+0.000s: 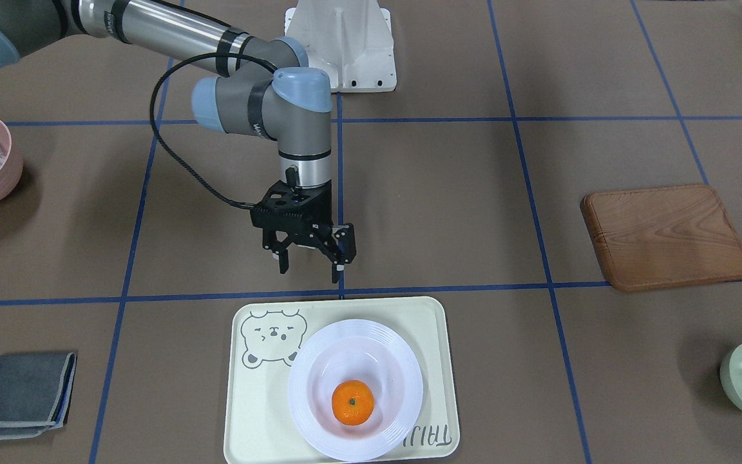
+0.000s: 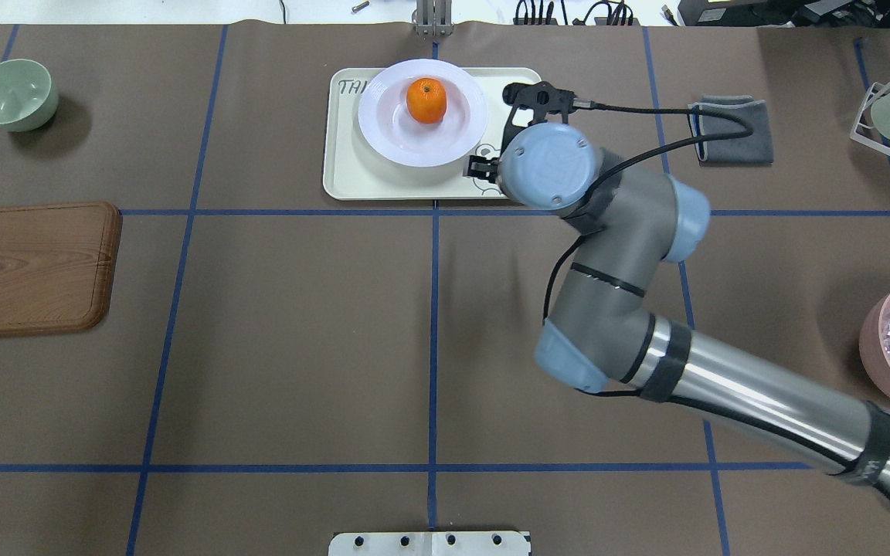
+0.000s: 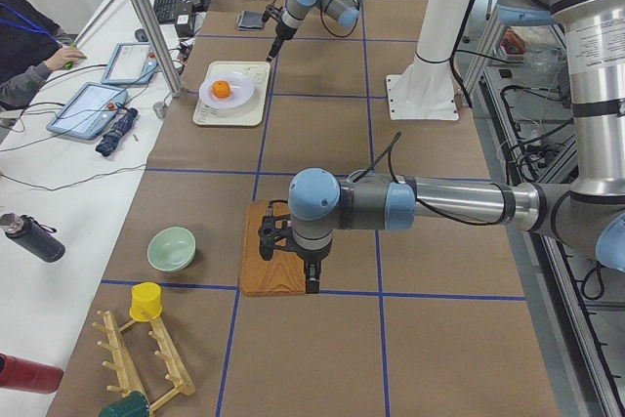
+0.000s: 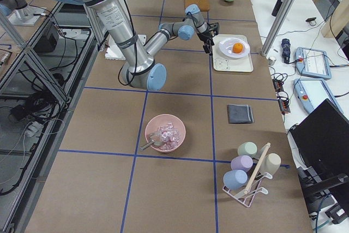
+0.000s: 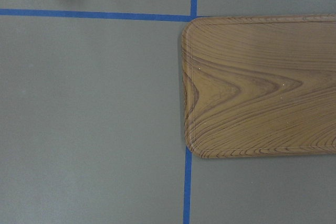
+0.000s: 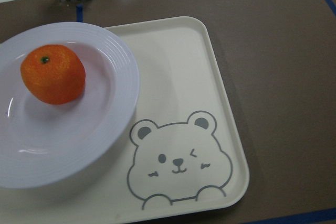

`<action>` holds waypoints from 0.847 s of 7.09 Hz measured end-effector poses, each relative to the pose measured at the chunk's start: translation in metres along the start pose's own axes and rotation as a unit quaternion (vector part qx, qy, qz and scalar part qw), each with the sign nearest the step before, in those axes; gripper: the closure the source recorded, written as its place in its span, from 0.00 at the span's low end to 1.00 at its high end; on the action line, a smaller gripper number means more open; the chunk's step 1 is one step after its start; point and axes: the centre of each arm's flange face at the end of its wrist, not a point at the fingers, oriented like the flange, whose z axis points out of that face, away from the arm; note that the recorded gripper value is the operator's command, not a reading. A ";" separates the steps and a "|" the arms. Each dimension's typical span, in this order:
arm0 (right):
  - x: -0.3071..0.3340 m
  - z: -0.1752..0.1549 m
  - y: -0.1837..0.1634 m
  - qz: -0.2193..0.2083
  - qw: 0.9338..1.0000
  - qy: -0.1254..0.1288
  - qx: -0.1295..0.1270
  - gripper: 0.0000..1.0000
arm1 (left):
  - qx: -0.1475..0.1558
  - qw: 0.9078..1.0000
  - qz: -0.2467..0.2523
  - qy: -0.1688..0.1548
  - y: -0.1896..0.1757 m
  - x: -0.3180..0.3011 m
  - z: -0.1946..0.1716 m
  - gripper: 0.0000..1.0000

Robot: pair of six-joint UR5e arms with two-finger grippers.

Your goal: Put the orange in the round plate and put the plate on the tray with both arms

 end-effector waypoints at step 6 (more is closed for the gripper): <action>0.382 -0.073 -0.141 -0.248 0.957 0.020 -0.149 0.00 | 0.000 1.000 0.001 0.000 0.000 0.000 0.000 0.02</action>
